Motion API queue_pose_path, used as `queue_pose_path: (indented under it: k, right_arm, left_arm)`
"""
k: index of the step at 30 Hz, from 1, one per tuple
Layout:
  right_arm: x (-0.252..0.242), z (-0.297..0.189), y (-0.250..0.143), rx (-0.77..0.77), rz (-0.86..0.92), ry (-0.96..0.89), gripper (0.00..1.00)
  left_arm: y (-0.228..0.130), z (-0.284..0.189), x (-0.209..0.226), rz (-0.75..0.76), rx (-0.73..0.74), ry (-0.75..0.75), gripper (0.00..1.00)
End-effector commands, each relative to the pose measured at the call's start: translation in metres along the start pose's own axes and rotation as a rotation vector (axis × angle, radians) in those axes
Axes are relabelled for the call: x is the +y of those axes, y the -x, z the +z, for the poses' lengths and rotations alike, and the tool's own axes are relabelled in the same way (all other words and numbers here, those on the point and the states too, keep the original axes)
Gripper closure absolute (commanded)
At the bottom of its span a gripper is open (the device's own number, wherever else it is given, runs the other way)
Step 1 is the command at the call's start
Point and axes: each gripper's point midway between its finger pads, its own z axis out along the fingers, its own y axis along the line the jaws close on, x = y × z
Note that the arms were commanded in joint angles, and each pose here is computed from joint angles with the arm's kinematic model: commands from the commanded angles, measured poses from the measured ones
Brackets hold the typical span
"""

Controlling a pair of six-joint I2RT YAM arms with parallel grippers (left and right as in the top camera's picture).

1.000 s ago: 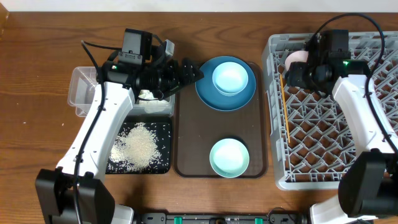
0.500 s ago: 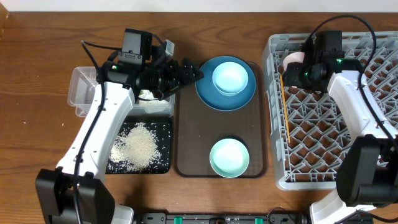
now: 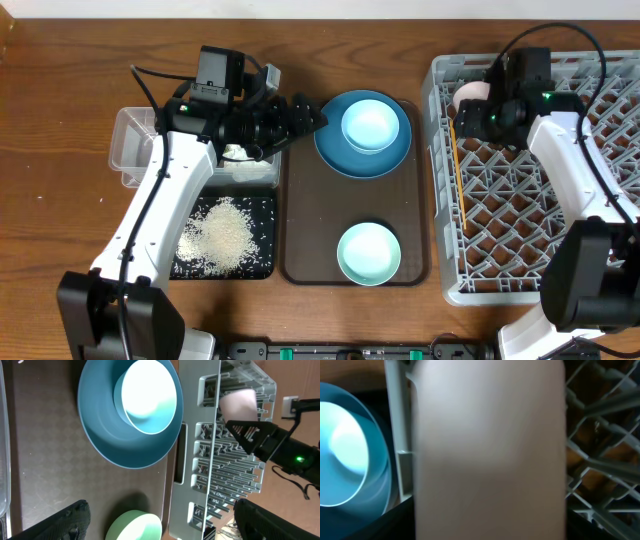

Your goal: Sort waste into correct bins and load items into the dishwasher rack

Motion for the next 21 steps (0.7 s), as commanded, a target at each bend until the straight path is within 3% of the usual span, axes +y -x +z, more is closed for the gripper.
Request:
queue_pose_path:
  k: [1, 13, 21]
  right_arm:
    - [0.0, -0.008, 0.019, -0.039, 0.001, 0.0, 0.24]
    - [0.006, -0.014, 0.028, -0.061, -0.025, 0.02, 0.2]
    - [0.045, -0.02, -0.005, 0.078, -0.045, 0.259, 0.12]
  left_arm:
    - [0.002, -0.005, -0.002, 0.015, -0.018, 0.005, 0.06]
    - [0.002, -0.005, -0.002, 0.015, -0.018, 0.005, 0.06]
    - [0.002, -0.005, -0.002, 0.015, -0.018, 0.005, 0.06]
